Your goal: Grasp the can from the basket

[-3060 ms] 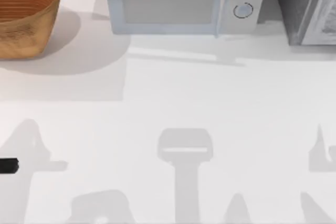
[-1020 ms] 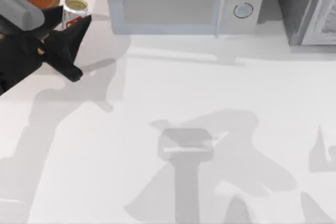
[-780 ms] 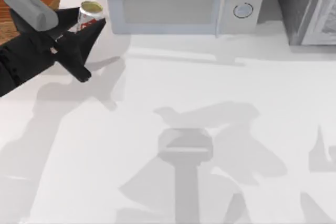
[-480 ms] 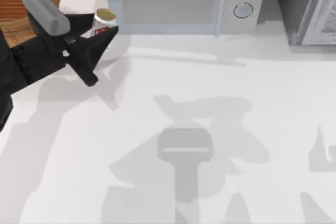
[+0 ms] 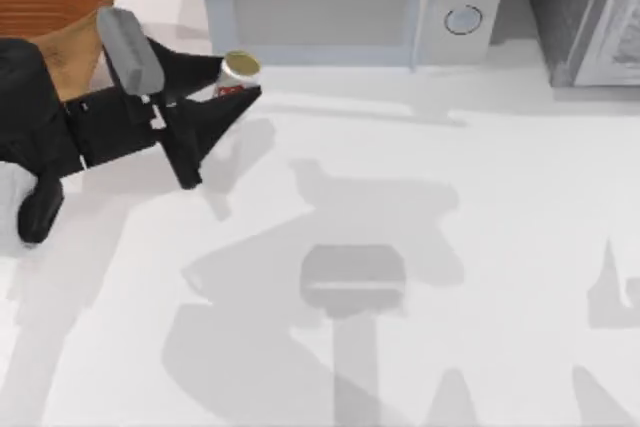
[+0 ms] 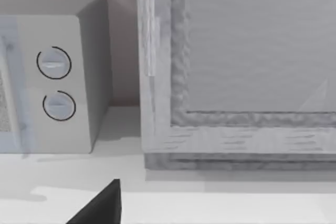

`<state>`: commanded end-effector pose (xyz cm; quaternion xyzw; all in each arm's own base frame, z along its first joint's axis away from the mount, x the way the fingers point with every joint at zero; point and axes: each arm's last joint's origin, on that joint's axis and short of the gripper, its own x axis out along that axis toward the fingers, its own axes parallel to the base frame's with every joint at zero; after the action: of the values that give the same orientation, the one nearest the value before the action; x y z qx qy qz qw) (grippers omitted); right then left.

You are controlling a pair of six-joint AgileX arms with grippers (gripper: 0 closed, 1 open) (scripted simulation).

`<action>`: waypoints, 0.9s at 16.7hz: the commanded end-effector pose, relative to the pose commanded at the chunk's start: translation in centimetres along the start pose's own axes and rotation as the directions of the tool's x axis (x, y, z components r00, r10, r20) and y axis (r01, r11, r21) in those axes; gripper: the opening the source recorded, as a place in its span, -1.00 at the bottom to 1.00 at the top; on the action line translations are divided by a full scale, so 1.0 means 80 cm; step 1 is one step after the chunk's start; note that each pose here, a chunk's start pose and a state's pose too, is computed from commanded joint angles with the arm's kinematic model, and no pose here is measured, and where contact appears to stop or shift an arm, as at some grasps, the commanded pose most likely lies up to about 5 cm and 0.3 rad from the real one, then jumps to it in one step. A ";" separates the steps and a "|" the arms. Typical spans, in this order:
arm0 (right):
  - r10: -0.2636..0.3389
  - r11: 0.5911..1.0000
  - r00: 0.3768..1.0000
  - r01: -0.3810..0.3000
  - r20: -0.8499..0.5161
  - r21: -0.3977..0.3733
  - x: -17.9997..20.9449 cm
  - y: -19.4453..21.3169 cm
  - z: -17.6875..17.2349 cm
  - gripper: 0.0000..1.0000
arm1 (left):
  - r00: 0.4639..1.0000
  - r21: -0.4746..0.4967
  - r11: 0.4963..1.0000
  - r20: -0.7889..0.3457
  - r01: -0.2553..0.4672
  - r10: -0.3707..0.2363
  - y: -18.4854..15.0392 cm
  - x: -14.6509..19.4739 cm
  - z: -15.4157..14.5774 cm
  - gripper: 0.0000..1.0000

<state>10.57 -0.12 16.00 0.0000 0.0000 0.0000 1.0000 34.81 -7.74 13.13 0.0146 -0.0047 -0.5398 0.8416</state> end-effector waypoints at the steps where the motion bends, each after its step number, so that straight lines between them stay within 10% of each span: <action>1: 0.000 1.000 1.000 0.000 0.000 0.000 0.000 0.000 0.000 1.00 | 0.999 0.013 0.999 0.007 0.032 -0.032 0.003 0.004 -0.005 -1.00; 15: 0.000 1.000 1.000 0.000 0.000 0.000 0.000 0.000 0.000 1.00 | 0.916 -0.003 0.916 0.020 0.401 -0.401 0.027 0.036 -0.127 -1.00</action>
<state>10.57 -0.12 16.00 0.0000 0.0000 0.0000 1.0000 38.19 -9.27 2.98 0.0072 -0.0075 -0.7009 0.7132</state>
